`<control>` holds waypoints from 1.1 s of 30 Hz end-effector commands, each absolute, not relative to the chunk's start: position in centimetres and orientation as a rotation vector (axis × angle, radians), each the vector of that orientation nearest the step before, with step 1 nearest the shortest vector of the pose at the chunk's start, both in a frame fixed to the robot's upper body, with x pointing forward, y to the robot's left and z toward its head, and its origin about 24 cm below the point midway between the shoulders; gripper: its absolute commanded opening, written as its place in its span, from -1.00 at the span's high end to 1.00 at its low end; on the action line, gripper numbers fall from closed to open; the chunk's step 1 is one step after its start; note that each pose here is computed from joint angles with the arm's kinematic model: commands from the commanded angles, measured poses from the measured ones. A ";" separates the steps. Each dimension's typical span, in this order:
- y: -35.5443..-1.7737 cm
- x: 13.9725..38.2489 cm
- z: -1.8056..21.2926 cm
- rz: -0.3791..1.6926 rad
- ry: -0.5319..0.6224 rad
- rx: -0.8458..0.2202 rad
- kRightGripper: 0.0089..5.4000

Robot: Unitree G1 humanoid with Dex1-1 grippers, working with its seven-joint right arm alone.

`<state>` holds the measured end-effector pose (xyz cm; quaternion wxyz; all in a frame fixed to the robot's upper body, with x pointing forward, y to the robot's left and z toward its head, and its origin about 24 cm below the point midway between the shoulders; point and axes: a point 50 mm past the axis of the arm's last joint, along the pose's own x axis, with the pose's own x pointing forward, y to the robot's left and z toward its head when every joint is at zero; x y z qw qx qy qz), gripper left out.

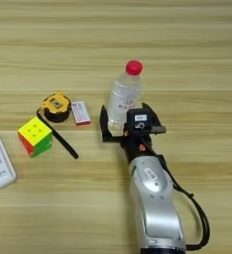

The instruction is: Move the objects on the table

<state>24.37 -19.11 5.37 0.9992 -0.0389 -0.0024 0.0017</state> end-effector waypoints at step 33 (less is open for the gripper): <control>-20.5 31.3 7.6 0.040 -0.104 -0.083 -0.57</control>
